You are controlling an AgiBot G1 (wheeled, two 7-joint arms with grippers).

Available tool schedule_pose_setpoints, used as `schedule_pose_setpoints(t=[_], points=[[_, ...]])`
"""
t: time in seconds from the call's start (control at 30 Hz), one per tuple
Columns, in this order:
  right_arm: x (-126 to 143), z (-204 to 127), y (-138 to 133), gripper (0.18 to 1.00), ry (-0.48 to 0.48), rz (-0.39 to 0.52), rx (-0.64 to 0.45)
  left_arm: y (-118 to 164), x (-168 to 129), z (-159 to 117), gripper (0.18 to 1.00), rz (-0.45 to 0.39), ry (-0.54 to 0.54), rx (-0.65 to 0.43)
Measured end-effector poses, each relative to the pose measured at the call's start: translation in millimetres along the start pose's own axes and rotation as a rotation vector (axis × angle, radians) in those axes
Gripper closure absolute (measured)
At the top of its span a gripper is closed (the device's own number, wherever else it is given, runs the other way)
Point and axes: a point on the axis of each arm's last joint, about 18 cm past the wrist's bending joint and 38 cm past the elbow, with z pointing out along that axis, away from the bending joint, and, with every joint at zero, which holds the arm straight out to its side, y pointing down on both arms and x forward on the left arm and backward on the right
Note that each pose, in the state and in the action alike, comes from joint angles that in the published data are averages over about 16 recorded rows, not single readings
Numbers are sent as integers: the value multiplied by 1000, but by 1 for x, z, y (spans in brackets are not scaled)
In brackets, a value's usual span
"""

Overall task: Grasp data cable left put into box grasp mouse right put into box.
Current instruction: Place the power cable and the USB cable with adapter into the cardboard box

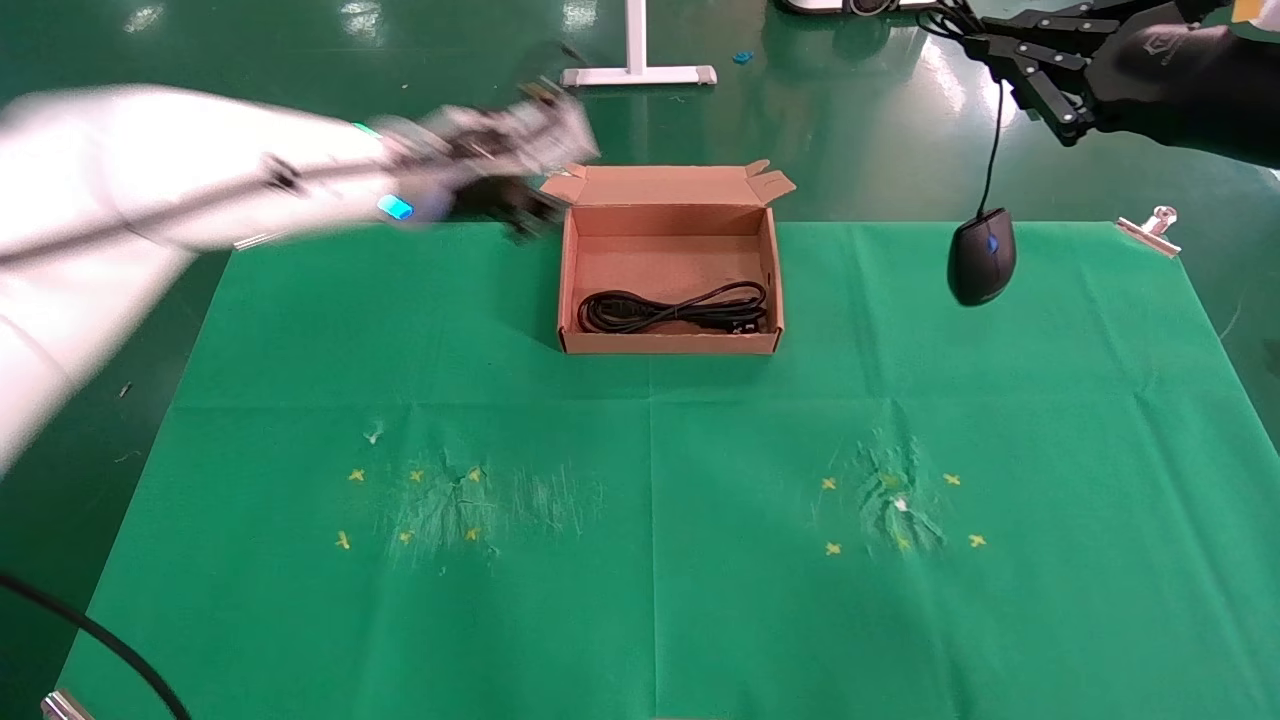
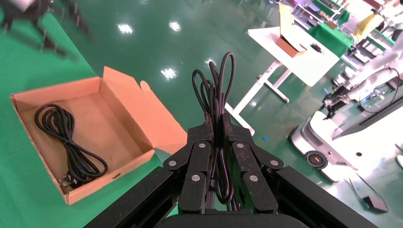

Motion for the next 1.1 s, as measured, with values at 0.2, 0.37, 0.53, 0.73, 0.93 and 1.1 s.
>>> schedule_pose_setpoints(t=[0.2,0.37,0.53,0.73,0.93,1.1], points=[[-19,21,-13,969,-49,-19,41,45,-44,-32,603,-46,-76,-101],[-45,48,-27,969,-108,-29,81,67,-59,-53,484,-73,-111,-155],[-78,78,-40,969,-172,-31,104,69,-58,-61,375,-78,-121,-170],[-113,109,-43,969,-225,-32,79,66,-52,-67,279,-80,-134,-178],[-131,122,-40,969,-245,-29,43,64,-47,-71,219,-82,-148,-187],[-131,119,-42,969,-251,-9,45,62,-44,-74,198,-84,-157,-192]])
